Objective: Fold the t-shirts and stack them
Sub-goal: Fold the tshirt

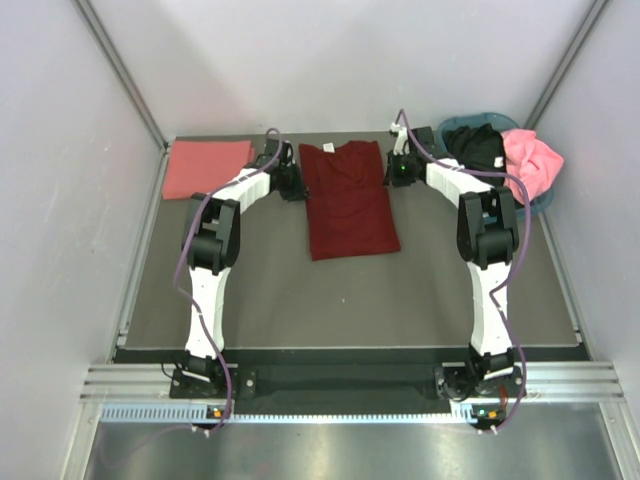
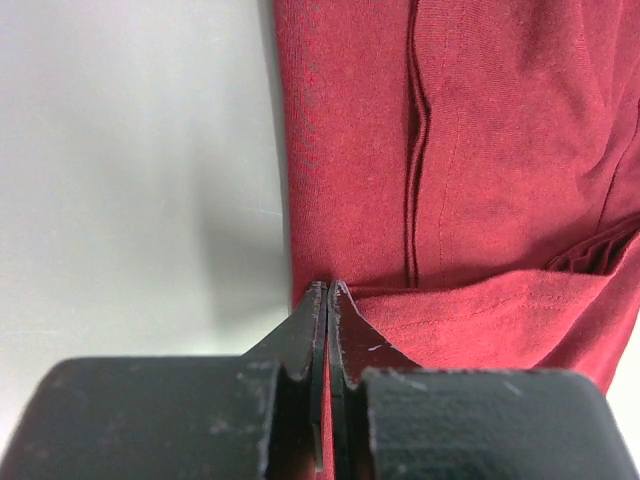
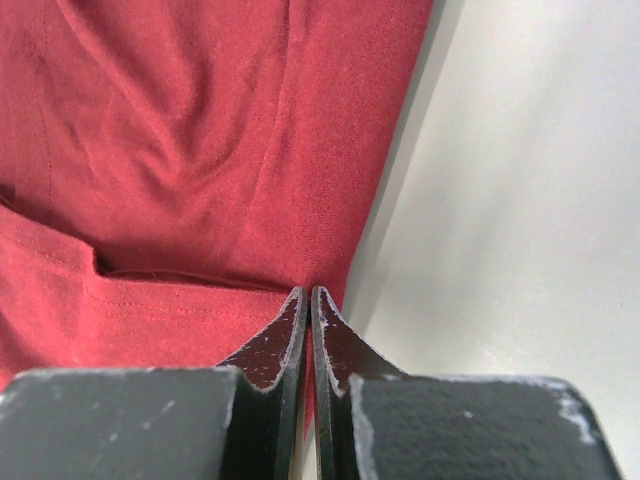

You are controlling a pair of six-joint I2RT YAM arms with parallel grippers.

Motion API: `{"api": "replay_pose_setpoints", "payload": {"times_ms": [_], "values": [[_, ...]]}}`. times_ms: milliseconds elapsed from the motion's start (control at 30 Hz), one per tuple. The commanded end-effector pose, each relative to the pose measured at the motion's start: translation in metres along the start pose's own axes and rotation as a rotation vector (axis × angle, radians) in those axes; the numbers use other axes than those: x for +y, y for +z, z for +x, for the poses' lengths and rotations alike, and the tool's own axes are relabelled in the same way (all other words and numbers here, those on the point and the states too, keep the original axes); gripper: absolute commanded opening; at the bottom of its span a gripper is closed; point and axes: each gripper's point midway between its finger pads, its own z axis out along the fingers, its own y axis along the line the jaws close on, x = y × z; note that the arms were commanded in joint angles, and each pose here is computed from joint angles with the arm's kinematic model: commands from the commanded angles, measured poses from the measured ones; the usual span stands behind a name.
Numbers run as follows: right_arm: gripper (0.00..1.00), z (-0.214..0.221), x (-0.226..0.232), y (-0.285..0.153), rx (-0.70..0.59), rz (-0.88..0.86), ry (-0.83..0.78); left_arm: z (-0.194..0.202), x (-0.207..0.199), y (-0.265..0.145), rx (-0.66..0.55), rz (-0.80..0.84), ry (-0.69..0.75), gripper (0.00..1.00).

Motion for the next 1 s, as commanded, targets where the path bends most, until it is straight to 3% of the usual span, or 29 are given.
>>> {"api": "replay_pose_setpoints", "payload": {"times_ms": [0,100,133,233,367,500,533,567,633,867,967], "values": [[0.00,-0.039,-0.002,-0.022,-0.115,0.024,-0.014,-0.031,0.004,-0.015,-0.101,-0.025,-0.012,0.00],[0.02,-0.040,0.000,-0.025,-0.118,0.024,-0.009,-0.033,-0.001,-0.016,-0.090,0.020,-0.038,0.00],[0.11,-0.038,0.000,-0.025,-0.111,0.025,-0.003,-0.033,-0.002,-0.017,-0.082,0.023,-0.036,0.02],[0.39,-0.040,0.001,-0.034,-0.109,0.040,0.014,-0.037,0.004,-0.030,-0.096,-0.035,-0.035,0.26],[0.49,-0.042,0.012,-0.069,-0.099,0.042,0.030,-0.058,-0.007,-0.079,-0.175,-0.048,0.002,0.37],[0.42,-0.014,0.046,-0.098,-0.022,-0.115,0.057,-0.044,-0.020,-0.114,-0.170,-0.007,0.016,0.39],[0.29,-0.007,0.054,-0.103,-0.009,-0.151,0.063,-0.033,-0.030,-0.119,-0.136,0.047,0.003,0.39],[0.22,-0.005,0.062,-0.113,-0.012,-0.187,0.062,-0.032,-0.044,-0.130,-0.152,0.109,0.009,0.39],[0.10,0.022,0.074,-0.120,0.029,-0.255,0.077,0.010,-0.055,-0.126,-0.044,0.199,-0.010,0.39],[0.06,0.111,0.082,-0.104,0.210,-0.394,0.166,0.092,-0.087,-0.121,0.132,0.490,-0.115,0.38],[0.06,0.137,0.075,-0.095,0.264,-0.394,0.208,0.115,-0.074,-0.106,0.176,0.454,-0.144,0.38]]}}
